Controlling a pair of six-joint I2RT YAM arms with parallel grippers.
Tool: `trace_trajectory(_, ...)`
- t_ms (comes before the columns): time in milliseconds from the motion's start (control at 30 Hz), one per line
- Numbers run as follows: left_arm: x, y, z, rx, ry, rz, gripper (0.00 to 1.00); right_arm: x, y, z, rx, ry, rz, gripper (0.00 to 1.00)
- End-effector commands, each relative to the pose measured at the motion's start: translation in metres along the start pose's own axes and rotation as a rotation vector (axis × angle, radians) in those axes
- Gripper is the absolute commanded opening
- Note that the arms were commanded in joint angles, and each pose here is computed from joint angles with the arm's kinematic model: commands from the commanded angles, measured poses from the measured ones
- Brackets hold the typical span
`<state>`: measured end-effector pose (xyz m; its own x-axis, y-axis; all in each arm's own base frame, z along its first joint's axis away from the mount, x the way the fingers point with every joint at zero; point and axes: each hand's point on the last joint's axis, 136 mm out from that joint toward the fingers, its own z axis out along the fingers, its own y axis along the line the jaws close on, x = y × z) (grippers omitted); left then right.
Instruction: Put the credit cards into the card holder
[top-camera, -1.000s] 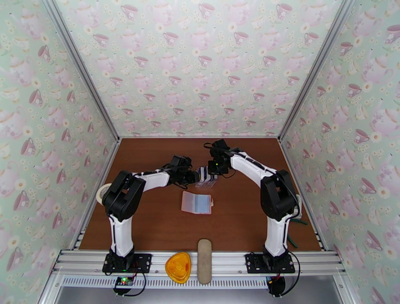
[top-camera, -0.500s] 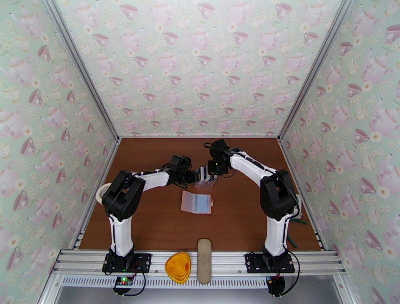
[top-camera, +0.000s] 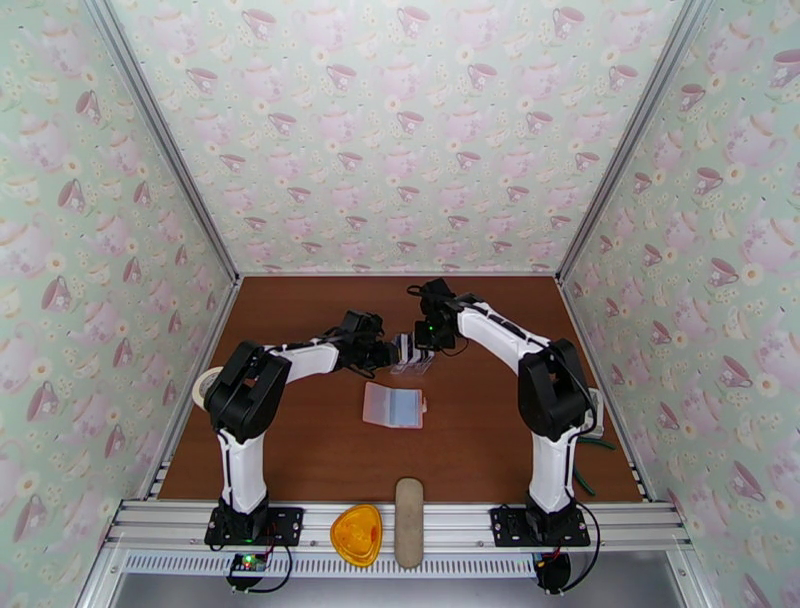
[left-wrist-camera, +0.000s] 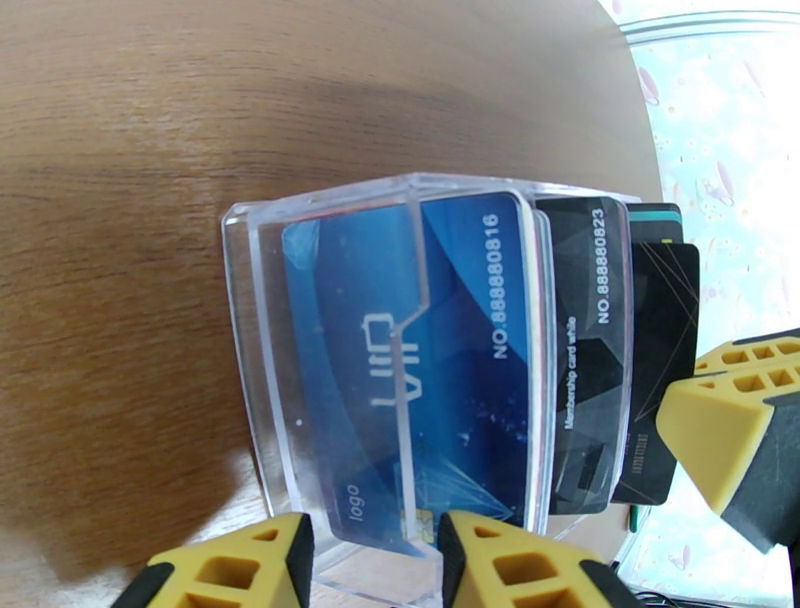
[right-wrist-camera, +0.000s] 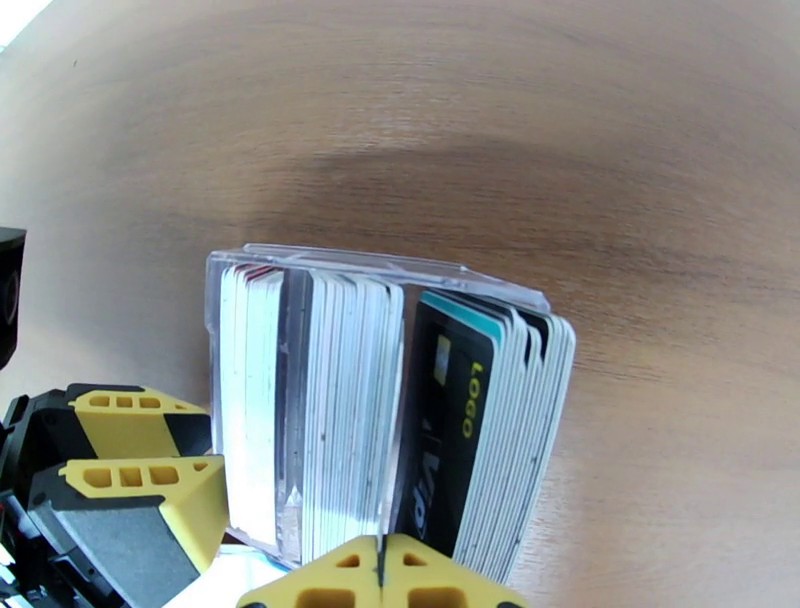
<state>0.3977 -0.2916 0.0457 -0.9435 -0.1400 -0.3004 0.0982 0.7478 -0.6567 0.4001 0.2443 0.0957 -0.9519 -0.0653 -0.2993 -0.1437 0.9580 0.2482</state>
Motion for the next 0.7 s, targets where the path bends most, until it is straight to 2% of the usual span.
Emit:
trace_trajectory(0,0.012,0.025,0.006,-0.08,0.049,-0.051,0.4,-0.006,0.01,-0.014,-0.007,-0.038,0.021,0.0)
trace_trajectory(667,-0.022,-0.002,-0.011,-0.083,-0.012,0.0,0.4,-0.028,0.0,-0.065,0.067,-0.2,0.106,0.0)
